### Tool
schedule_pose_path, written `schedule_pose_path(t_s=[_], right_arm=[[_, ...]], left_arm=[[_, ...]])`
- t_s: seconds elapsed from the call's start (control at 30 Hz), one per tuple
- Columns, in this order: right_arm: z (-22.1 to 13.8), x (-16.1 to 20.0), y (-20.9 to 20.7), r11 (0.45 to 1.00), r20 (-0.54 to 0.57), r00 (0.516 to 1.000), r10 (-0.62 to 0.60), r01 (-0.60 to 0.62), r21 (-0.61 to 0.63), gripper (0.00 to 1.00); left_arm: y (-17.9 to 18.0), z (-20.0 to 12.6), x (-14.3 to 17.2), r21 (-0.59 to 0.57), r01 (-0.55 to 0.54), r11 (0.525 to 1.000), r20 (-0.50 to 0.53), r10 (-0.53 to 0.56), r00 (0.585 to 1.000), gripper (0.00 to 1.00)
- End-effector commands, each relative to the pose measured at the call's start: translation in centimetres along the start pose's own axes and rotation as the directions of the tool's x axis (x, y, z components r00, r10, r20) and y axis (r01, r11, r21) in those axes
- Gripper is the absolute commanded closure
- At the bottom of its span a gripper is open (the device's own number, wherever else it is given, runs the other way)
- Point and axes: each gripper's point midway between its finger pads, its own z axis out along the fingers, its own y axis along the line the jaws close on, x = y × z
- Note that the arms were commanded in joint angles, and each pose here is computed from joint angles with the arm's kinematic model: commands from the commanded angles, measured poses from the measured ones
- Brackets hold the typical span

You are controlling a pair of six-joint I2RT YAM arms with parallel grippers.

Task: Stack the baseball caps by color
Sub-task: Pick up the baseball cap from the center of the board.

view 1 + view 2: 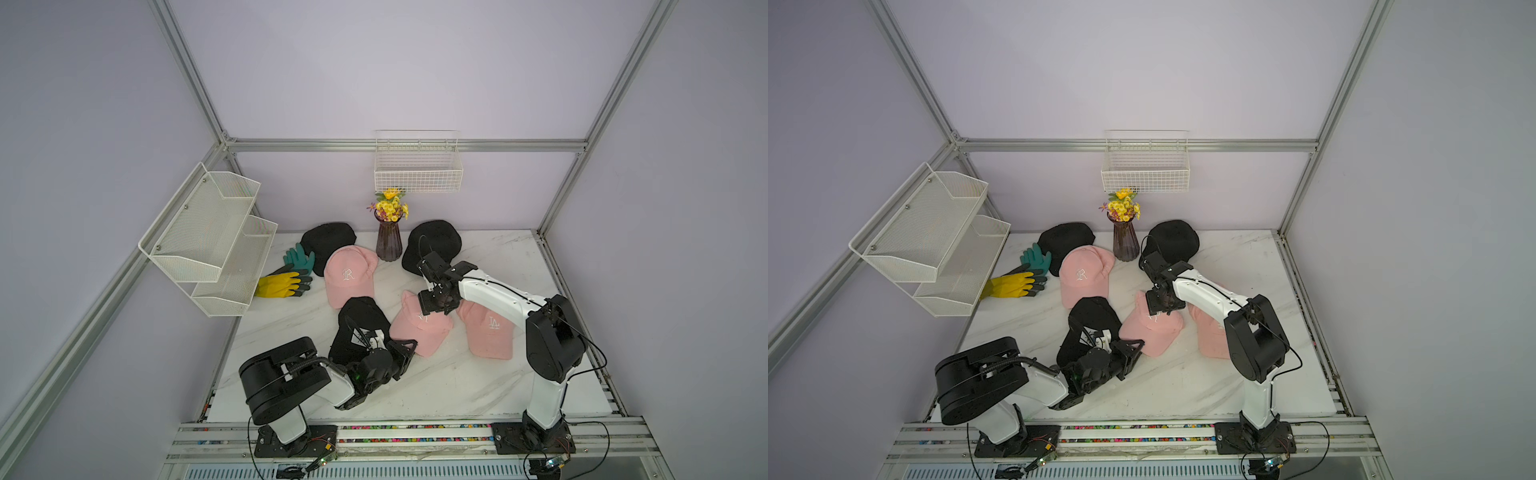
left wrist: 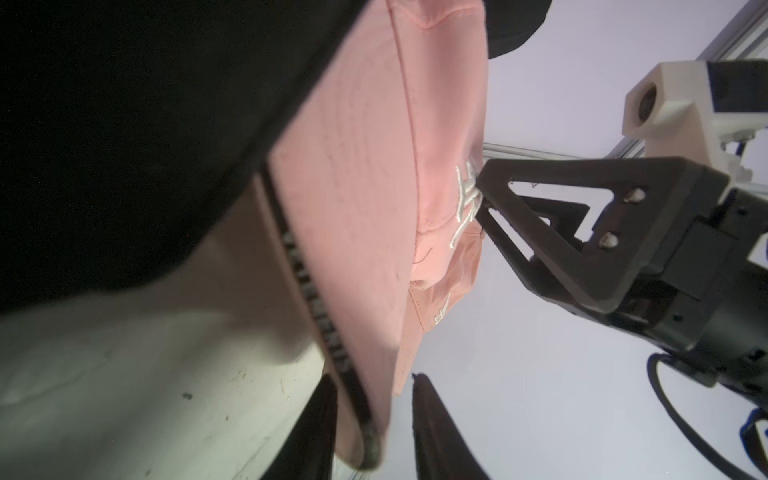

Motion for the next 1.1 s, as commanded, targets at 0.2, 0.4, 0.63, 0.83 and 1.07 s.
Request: schedule_pose_path(t_s=[0.2, 0.4, 0.63, 0.83, 1.07], right_arm=[[-4.2, -2.4, 0.2, 0.996, 0.121, 0.988, 0.091, -0.088, -0.032, 0.10], [-12.0, -4.8, -4.5, 0.945, 0.340, 0.891, 0.300, -0.326, 0.019, 0.03], [-18.2, -4.5, -13.5, 0.768, 0.406, 0.677, 0.613, -0.632, -0.105, 0.03], [-23.3, -2.6, -17.9, 0.593, 0.503, 0.500, 0.705, -0.805, -0.032, 0.03], [-27.7, -1.2, -18.9, 0.530, 0.547, 0.412, 0.729, -0.845, -0.069, 0.03]], left_arm=[[-4.0, 1.5, 1.0, 0.192, 0.098, 0.977, -0.046, -0.091, 0.995, 1.00], [-5.6, 2.6, 1.4, 0.170, 0.062, 0.983, -0.007, -0.062, 0.998, 1.00], [-10.0, 1.9, 1.5, 0.137, -0.041, 0.990, 0.089, 0.029, 0.996, 1.00], [-14.6, 1.5, 2.9, 0.106, -0.133, 0.985, 0.150, 0.117, 0.982, 1.00], [-18.6, 2.6, 6.0, 0.134, -0.138, 0.981, 0.151, 0.118, 0.981, 1.00]])
